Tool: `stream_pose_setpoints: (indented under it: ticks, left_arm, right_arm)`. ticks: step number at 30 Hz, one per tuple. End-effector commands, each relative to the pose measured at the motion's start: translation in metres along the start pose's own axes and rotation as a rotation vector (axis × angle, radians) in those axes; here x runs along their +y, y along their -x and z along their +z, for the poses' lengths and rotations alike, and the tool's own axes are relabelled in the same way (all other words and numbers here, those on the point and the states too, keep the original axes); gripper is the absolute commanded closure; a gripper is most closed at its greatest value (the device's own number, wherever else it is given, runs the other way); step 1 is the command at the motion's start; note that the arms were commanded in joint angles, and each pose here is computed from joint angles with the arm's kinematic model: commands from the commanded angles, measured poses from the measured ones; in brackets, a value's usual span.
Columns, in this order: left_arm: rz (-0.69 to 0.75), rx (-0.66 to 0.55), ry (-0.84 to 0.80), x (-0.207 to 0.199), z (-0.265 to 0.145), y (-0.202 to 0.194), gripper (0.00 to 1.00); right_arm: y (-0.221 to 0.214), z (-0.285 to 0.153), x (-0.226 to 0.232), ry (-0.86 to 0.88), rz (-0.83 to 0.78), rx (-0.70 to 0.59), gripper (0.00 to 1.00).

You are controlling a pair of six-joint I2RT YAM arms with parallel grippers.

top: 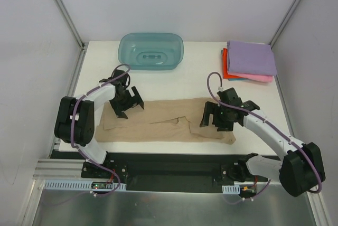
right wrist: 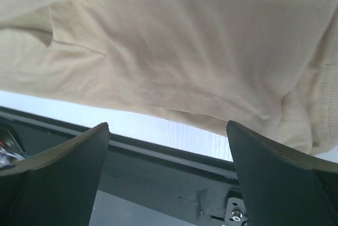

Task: Fold and stack the t-shirts
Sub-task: Fold the tshirt

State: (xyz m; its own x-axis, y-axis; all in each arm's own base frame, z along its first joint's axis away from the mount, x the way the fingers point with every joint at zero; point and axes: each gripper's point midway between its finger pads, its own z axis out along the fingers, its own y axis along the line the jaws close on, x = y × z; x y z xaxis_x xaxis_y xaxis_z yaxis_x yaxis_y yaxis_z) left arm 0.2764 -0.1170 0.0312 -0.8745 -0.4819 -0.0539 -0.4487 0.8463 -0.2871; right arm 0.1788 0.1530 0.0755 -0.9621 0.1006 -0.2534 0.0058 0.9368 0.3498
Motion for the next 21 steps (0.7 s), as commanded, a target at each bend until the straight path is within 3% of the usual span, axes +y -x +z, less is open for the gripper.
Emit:
stream_pose_setpoints:
  ticks: [1, 7, 11, 16, 21]
  left_arm:
    - [0.027, -0.041, -0.054, -0.01, -0.019, 0.007, 0.01]
    - [0.003, -0.005, 0.004, 0.011, -0.007, -0.009, 0.01]
    - [-0.006, -0.004, 0.039, 0.026, -0.004, -0.02, 0.01]
    - [-0.051, 0.028, 0.046, 0.036, -0.001, -0.043, 0.01]
    - [-0.034, 0.059, -0.025, 0.009, -0.007, -0.075, 0.01]
  right_arm:
    - [0.008, 0.001, -0.012, -0.047, 0.149, 0.007, 0.03]
    - [0.038, 0.04, -0.032, -0.096, 0.157, 0.031, 0.03]
    - [0.09, 0.054, -0.043, -0.11, 0.147, 0.045, 0.03]
    - [0.163, 0.086, -0.025, -0.097, 0.095, 0.07, 0.03]
    - [0.252, 0.109, -0.025, -0.098, 0.039, 0.017, 0.03]
